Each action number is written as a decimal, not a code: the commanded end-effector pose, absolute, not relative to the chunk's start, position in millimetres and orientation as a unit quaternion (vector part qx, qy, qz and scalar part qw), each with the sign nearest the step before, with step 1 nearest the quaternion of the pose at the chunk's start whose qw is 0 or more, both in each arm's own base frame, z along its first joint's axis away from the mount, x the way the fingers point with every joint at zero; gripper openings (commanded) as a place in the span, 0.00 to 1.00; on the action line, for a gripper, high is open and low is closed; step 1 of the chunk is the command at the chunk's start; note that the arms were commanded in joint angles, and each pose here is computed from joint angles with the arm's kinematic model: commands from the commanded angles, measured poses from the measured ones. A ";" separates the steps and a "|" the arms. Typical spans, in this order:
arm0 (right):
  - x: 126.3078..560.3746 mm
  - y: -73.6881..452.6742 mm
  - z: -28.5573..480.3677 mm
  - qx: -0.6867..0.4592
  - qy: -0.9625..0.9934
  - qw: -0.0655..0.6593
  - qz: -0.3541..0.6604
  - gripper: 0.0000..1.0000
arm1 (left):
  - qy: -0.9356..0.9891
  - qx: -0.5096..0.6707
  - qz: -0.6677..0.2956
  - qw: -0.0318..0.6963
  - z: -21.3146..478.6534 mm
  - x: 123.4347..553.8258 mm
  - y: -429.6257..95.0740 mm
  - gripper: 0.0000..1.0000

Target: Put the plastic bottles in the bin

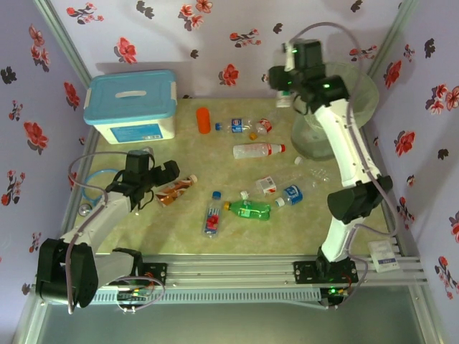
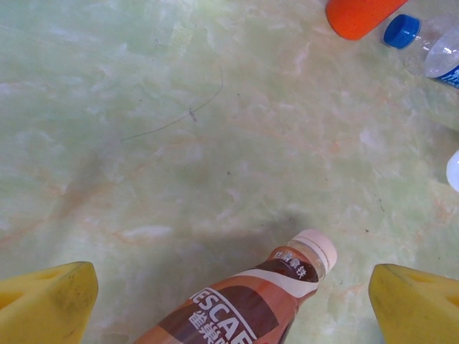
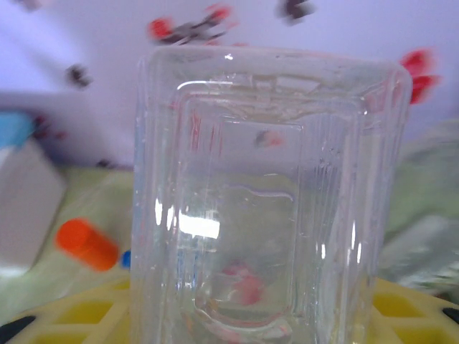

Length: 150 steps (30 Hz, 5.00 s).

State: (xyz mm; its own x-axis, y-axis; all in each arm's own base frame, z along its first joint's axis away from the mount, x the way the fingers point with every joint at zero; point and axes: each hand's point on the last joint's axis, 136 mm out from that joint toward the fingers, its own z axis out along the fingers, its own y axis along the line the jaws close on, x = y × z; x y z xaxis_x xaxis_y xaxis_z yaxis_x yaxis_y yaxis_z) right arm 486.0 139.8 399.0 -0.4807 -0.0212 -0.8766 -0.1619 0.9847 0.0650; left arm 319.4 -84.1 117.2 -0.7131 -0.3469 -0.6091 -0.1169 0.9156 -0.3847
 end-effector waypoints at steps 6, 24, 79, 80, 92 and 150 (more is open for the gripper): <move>523.1 21.8 422.1 0.088 0.822 0.563 -0.004 0.31 | 0.911 -0.125 -0.170 0.355 117.9 323.1 -86.4 0.97; 557.2 -20.0 304.6 0.077 0.903 0.421 -0.048 0.32 | 0.919 -0.120 -0.174 0.334 102.9 331.2 -93.8 0.98; 505.5 23.0 290.9 0.021 0.949 0.314 0.005 0.49 | 0.919 -0.112 -0.177 0.335 106.5 338.0 -100.6 0.98; 508.9 27.2 285.9 0.016 0.950 0.311 0.007 0.45 | 0.919 -0.112 -0.176 0.333 105.7 337.7 -100.9 0.98; 500.4 10.2 165.8 0.050 0.986 0.157 -0.001 0.28 | 0.922 -0.107 -0.174 0.329 102.9 336.9 -101.4 0.98; 330.7 76.3 362.5 0.035 0.877 0.459 0.138 0.85 | 0.814 0.480 -0.222 0.239 113.0 297.8 -387.2 1.00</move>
